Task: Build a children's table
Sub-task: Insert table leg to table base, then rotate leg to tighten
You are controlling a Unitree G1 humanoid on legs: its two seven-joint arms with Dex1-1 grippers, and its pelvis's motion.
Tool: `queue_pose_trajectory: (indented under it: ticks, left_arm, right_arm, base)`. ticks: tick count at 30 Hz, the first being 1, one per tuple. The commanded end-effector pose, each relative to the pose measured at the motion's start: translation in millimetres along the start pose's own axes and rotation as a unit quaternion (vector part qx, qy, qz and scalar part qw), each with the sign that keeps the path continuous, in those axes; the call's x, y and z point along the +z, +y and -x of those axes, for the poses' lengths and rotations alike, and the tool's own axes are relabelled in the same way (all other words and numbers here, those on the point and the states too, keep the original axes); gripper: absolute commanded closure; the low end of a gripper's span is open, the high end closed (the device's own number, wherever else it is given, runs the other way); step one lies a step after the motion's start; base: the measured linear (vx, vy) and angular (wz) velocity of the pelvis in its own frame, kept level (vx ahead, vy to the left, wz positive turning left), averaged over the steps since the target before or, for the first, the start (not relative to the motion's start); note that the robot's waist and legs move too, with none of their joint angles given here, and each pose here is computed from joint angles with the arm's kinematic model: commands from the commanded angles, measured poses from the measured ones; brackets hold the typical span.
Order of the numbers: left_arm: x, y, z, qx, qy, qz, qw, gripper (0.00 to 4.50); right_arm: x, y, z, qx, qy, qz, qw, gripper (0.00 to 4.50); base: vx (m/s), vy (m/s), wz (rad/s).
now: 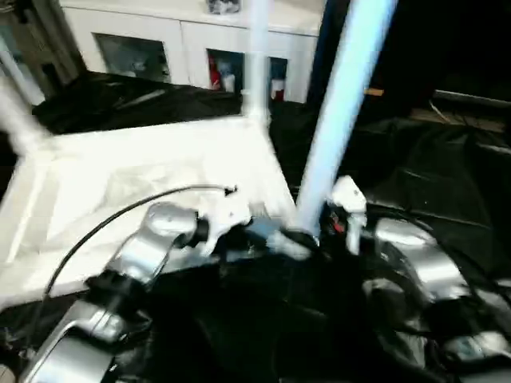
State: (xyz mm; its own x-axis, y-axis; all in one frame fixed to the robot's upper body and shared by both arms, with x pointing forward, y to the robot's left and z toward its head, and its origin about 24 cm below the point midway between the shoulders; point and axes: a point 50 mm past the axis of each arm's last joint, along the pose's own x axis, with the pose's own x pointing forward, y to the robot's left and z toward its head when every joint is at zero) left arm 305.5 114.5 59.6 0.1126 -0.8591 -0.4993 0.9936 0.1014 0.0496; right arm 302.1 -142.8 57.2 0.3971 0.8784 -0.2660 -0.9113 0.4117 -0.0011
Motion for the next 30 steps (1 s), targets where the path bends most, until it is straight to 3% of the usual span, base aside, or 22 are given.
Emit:
queue_pose_trajectory:
  ticks: [1,5,19,24,30]
  left_arm:
    - [16.1,-5.4,-4,-0.044,-0.025,-0.043,0.998,4.50]
    - [12.5,-7.0,0,-0.059,-0.019,-0.045,0.997,4.50]
    - [7.1,-5.9,1,-0.052,-0.010,-0.037,0.998,4.50]
    - [8.5,9.8,-10,0.042,-0.008,0.002,0.999,4.50]
    - [12.3,25.7,-25,0.147,-0.006,0.040,0.988,4.50]
  right_arm:
    - [3.2,0.0,4.2,0.010,0.007,0.010,1.000,0.56]
    - [0.6,5.9,6.7,0.039,0.021,0.007,0.999,0.56]
    - [-7.2,14.9,1.6,0.047,0.017,-0.024,0.998,1.67]
    - [-17.1,9.0,-13.8,-0.049,-0.003,-0.069,0.996,1.74]
    - [-29.8,-0.3,-42.4,-0.194,-0.016,-0.147,0.970,1.76]
  base:
    - [0.000,0.000,0.00]
    - [0.000,0.000,0.00]
    - [0.000,0.000,0.00]
    - [0.000,0.000,0.00]
    - [0.000,0.000,0.00]
